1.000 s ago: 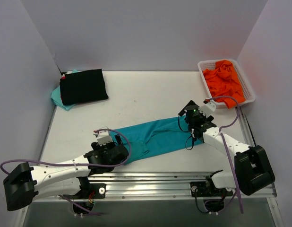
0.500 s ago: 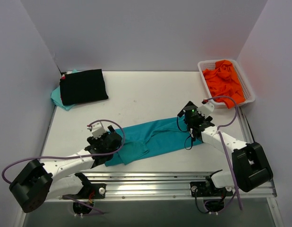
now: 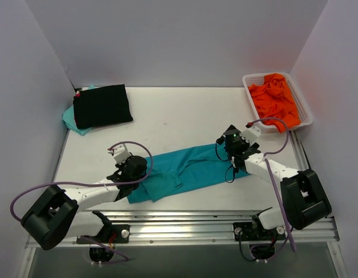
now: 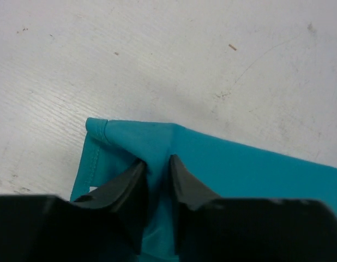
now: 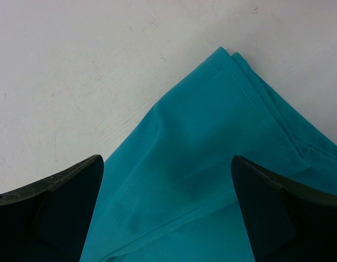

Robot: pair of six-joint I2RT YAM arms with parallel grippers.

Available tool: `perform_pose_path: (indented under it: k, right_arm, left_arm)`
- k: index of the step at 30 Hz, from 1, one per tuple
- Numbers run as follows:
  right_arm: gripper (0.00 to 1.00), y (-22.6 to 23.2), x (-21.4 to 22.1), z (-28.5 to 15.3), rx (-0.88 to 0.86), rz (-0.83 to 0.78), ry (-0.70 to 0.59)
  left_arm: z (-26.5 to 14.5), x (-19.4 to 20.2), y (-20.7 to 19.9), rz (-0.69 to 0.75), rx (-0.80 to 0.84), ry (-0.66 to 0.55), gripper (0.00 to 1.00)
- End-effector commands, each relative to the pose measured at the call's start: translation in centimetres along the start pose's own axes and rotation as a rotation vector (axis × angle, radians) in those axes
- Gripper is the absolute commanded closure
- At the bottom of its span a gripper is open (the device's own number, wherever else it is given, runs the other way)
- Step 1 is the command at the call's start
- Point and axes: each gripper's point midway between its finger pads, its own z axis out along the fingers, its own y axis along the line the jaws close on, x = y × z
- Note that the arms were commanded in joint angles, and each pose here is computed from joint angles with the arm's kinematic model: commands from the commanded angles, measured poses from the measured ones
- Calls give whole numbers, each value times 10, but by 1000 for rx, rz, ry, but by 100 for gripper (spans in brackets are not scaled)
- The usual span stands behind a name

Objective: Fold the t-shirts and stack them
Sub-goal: Fold the tshirt

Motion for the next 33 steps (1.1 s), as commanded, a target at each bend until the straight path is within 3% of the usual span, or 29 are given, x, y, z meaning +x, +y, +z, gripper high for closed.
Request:
perform_pose_path:
  k: [1,3,5,16,21,24,27,28,30,31,32,33]
  right_arm:
    - [2,8,-13,2,4,14,-46]
    - [2,8,-13,3,4,13,-45]
    - [2,8,-12,3,6,10,-43]
    - [2,9,-11,6,11,5,-41]
    - [2,11,-8,7,4,6,-33]
    - [3,16,-2,6,-29,16,-12]
    - [18,25,11,-1,-81,23,19]
    - [38,30,18,-6,-108,23,32]
    - [65,29,30,-8,-125,29,49]
    - [87,28,35,-8,-128,28,58]
    - [97,27,39,-7,-128,28,67]
    - [100,20,47,-4,-107,17,82]
  left_arm:
    - [5,-15,-15,-53,32,-37,75]
    - [10,-14,-15,-49,21,-31,91]
    - [17,-16,-11,-60,5,-25,97]
    - [62,-40,21,-151,-121,-11,98]
    - [79,-41,18,-165,-135,16,77]
    - [88,-36,16,-167,-143,36,84]
    - [91,-36,12,-168,-140,43,94]
    - [92,-38,11,-171,-138,40,96]
    - [96,-43,7,-174,-133,33,98]
    - [97,-44,7,-174,-138,34,98]
    - [100,-44,6,-175,-133,40,98]
    - [101,-45,4,-170,-129,41,98]
